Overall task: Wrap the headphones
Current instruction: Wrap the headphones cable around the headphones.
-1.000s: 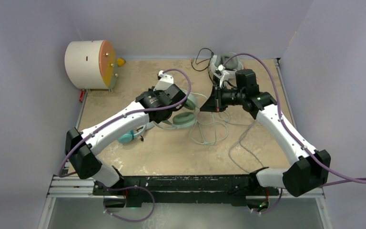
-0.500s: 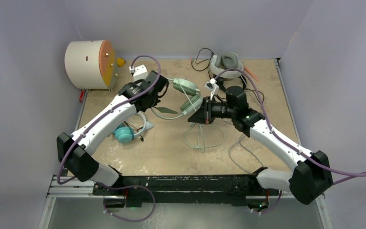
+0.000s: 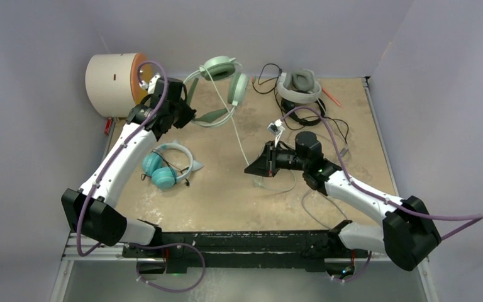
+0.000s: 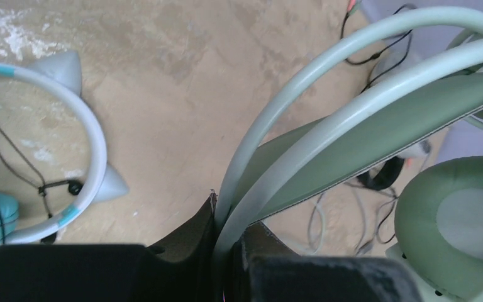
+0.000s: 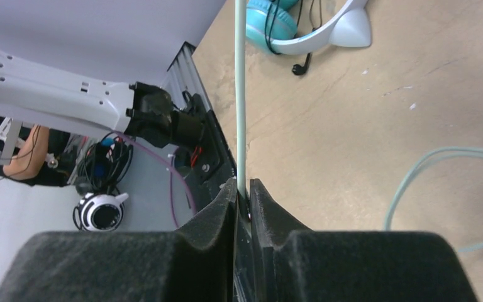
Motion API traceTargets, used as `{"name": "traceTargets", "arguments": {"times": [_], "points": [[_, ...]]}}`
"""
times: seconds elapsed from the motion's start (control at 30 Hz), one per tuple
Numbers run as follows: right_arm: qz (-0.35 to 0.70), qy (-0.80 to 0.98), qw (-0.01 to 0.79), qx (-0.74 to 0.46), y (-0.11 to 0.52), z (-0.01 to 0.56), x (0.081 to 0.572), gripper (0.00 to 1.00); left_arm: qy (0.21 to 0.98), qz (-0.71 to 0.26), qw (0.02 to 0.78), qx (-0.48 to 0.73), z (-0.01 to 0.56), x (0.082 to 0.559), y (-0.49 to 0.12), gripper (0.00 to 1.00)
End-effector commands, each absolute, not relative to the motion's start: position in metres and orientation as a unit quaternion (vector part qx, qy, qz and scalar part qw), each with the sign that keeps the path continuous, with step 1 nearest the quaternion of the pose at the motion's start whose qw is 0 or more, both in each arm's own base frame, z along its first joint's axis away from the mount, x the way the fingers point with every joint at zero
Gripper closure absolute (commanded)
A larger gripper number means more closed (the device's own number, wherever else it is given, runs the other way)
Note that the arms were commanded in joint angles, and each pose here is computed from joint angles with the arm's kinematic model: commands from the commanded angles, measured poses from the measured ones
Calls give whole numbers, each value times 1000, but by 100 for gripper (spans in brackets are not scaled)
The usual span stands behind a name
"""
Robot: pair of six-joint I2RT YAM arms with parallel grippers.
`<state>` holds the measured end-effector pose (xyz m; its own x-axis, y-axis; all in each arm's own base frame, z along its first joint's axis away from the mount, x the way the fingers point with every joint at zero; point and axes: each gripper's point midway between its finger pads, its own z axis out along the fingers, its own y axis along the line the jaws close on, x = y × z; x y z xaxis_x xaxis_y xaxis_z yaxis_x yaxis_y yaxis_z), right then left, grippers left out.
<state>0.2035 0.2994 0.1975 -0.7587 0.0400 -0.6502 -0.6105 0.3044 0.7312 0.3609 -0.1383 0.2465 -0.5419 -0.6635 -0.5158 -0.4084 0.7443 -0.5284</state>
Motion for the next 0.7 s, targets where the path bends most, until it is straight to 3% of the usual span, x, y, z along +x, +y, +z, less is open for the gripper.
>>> {"name": "traceTargets", "arguments": {"times": [0.0, 0.17, 0.53, 0.67], "points": [[562, 736, 299, -228, 308, 207, 192, 85, 791, -269, 438, -334, 313, 385, -148, 100], [549, 741, 308, -235, 307, 197, 194, 83, 790, -275, 445, -320, 326, 383, -149, 100], [514, 699, 393, -304, 313, 181, 208, 28, 808, -285, 440, -269, 354, 364, -154, 100], [490, 688, 423, -327, 330, 179, 211, 14, 810, -277, 444, -264, 358, 359, -150, 100]]}}
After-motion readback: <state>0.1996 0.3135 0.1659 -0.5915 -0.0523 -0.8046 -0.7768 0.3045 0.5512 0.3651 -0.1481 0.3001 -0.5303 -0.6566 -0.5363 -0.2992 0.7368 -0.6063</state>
